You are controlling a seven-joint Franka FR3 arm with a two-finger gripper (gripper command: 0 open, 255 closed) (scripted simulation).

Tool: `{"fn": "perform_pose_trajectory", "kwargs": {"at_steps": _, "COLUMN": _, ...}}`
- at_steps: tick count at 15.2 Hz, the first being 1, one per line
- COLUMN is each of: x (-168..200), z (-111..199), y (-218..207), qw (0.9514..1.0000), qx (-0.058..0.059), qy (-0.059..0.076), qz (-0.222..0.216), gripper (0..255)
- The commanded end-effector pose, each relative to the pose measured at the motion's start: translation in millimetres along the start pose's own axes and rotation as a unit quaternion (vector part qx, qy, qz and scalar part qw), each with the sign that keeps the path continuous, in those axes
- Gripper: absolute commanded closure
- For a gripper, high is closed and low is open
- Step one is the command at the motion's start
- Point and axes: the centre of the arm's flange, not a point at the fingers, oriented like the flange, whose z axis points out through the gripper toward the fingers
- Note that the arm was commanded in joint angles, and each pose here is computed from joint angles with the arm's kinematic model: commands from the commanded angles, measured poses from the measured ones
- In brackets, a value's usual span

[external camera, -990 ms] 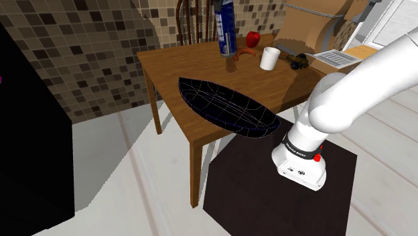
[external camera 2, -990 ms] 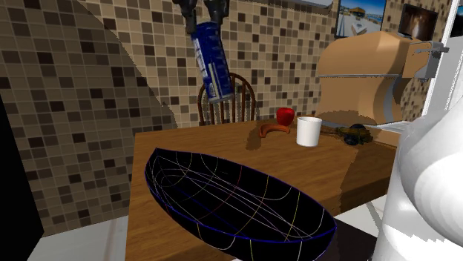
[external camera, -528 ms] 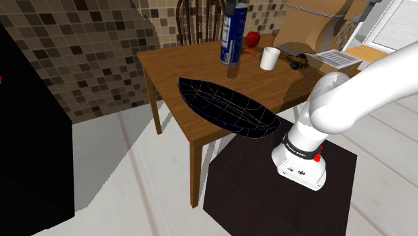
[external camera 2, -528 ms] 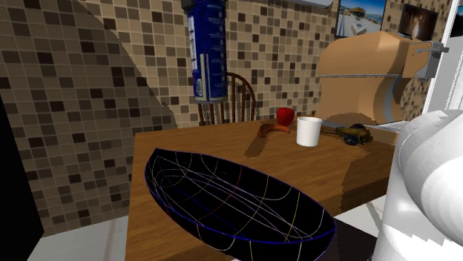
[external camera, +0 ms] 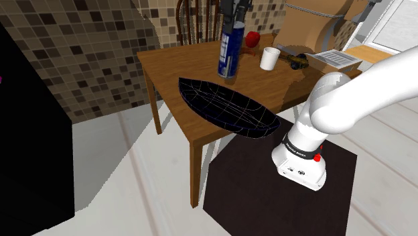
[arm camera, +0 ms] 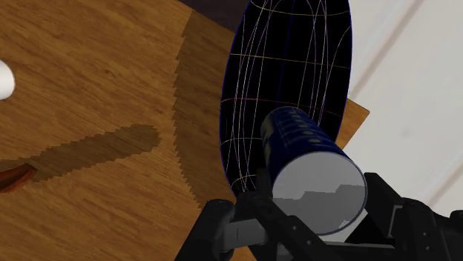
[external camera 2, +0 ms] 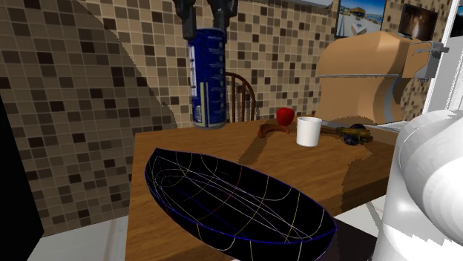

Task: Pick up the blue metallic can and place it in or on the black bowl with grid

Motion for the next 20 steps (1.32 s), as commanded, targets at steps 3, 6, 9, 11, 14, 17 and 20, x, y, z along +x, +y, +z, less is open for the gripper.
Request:
{"fn": "perform_pose_trajectory", "kwargs": {"at_steps": 3, "x": -1, "z": 20, "y": 1, "qw": 1.0000, "qx": 0.000, "qy": 0.000, "qz": 0.000, "gripper": 255}}
{"fn": "perform_pose_trajectory", "kwargs": {"at_steps": 6, "x": -1, "z": 36, "y": 1, "qw": 1.0000, "qx": 0.000, "qy": 0.000, "qz": 0.000, "gripper": 255}}
{"fn": "perform_pose_trajectory", "kwargs": {"at_steps": 9, "x": -1, "z": 52, "y": 0, "qw": 1.0000, "qx": 0.000, "qy": 0.000, "qz": 0.000, "gripper": 255}}
{"fn": "perform_pose_trajectory", "kwargs": {"at_steps": 11, "x": -1, "z": 63, "y": 0, "qw": 1.0000, "qx": 0.000, "qy": 0.000, "qz": 0.000, "gripper": 255}}
{"fn": "perform_pose_trajectory", "kwargs": {"at_steps": 14, "x": -1, "z": 78, "y": 0, "qw": 1.0000, "qx": 0.000, "qy": 0.000, "qz": 0.000, "gripper": 255}}
{"fn": "perform_pose_trajectory", "kwargs": {"at_steps": 17, "x": -1, "z": 88, "y": 0, "qw": 1.0000, "qx": 0.000, "qy": 0.000, "qz": 0.000, "gripper": 255}}
{"fn": "perform_pose_trajectory", "kwargs": {"at_steps": 20, "x": -1, "z": 88, "y": 0, "qw": 1.0000, "qx": 0.000, "qy": 0.000, "qz": 0.000, "gripper": 255}}
